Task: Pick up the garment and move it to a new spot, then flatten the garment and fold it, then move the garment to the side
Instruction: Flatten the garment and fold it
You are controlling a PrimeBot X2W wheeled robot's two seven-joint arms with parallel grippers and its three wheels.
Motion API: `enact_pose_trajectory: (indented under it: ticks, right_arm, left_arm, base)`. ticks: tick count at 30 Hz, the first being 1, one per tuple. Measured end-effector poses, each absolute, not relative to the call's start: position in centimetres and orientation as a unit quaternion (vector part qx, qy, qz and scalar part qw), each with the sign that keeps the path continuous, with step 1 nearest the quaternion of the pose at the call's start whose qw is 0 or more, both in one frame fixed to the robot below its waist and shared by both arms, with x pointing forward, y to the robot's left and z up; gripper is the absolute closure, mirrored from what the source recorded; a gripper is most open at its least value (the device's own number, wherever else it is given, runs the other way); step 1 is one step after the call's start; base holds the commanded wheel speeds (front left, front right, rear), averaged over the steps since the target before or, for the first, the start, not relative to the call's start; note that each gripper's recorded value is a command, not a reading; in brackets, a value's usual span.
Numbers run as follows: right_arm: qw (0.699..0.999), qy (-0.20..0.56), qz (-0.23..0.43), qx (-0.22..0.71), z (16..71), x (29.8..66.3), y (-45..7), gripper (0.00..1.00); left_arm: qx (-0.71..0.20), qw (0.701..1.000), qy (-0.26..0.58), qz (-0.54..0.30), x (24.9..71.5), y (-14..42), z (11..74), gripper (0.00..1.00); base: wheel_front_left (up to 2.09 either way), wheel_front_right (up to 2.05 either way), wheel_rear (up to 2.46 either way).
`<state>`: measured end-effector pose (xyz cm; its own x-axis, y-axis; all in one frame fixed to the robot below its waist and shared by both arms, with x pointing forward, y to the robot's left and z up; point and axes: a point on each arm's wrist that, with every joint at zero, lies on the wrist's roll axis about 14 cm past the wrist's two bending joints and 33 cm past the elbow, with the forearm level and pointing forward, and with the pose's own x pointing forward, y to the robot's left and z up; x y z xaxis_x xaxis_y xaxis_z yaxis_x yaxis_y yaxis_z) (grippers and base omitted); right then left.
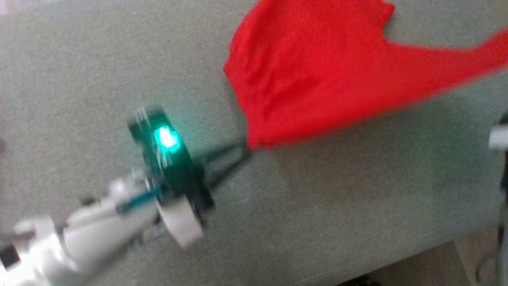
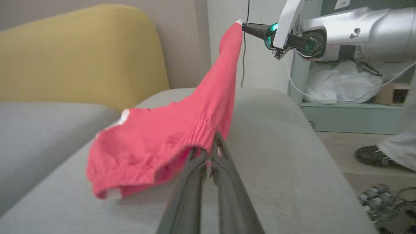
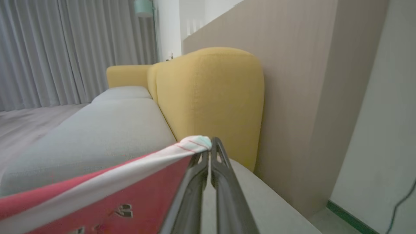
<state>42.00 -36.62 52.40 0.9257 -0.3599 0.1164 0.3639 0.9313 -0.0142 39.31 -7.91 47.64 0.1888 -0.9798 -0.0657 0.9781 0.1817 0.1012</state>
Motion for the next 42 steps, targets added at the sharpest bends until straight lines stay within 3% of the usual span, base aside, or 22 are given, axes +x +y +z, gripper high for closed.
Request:
enact_pose_trajectory:
  ticks: [6,10,16,19,30,38,39,40,41,42]
  right_arm:
    - [0.972,0.01,-0.234,-0.01,48.5,35.5,-37.8,1.0]
    - [0.971,0.031,-0.237,-0.024,48.1,35.5,-38.1,1.0]
    - [0.977,0.031,-0.206,-0.038,48.7,39.9,-37.1,1.0]
    - [0.983,0.026,-0.176,-0.043,49.4,43.8,-36.2,1.0]
    - [0.987,0.097,-0.085,-0.091,45.2,54.9,-32.2,1.0]
    - [0.983,0.148,-0.038,-0.106,41.2,59.4,-29.0,1.0]
    - [0.983,0.149,-0.034,-0.103,40.9,59.8,-28.6,0.9]
    - [0.983,0.151,-0.03,-0.101,40.6,60.1,-28.2,0.37]
    - [0.983,0.151,-0.025,-0.099,40.4,60.4,-27.8,0.1]
    - [0.984,0.15,-0.021,-0.095,40.2,60.5,-27.5,0.02]
  left_arm:
    - [-0.005,0.747,0.072,-0.661,32.7,-8.1,44.5,1.0]
    - [-0.029,0.742,0.093,-0.663,31.8,-8.7,43.8,1.0]
    - [-0.093,0.767,0.121,-0.623,34.2,-8.9,43.8,1.0]
    - [-0.125,0.785,0.137,-0.592,36.9,-8.7,43.9,1.0]
    - [-0.114,0.823,0.158,-0.533,44.3,-6.9,42.6,1.0]
    - [-0.12,0.837,0.181,-0.502,46.5,-5.2,41.4,1.0]
    - [-0.121,0.839,0.185,-0.498,46.6,-4.9,41.2,1.0]
    - [-0.123,0.84,0.188,-0.494,46.7,-4.7,41.0,0.91]
    - [-0.124,0.841,0.19,-0.491,46.7,-4.5,40.9,0.64]
    - [-0.128,0.843,0.193,-0.486,46.8,-4.3,40.8,0.16]
  base:
    - [0.0,0.0,0.0]
    - [0.0,0.0,0.0]
    - [0.0,0.0,0.0]
    - [0.0,0.0,0.0]
    - [0.0,0.0,0.0]
    - [0.0,0.0,0.0]
    - [0.0,0.0,0.0]
    - [0.0,0.0,0.0]
    - [0.0,0.0,0.0]
    - [0.0,0.0,0.0]
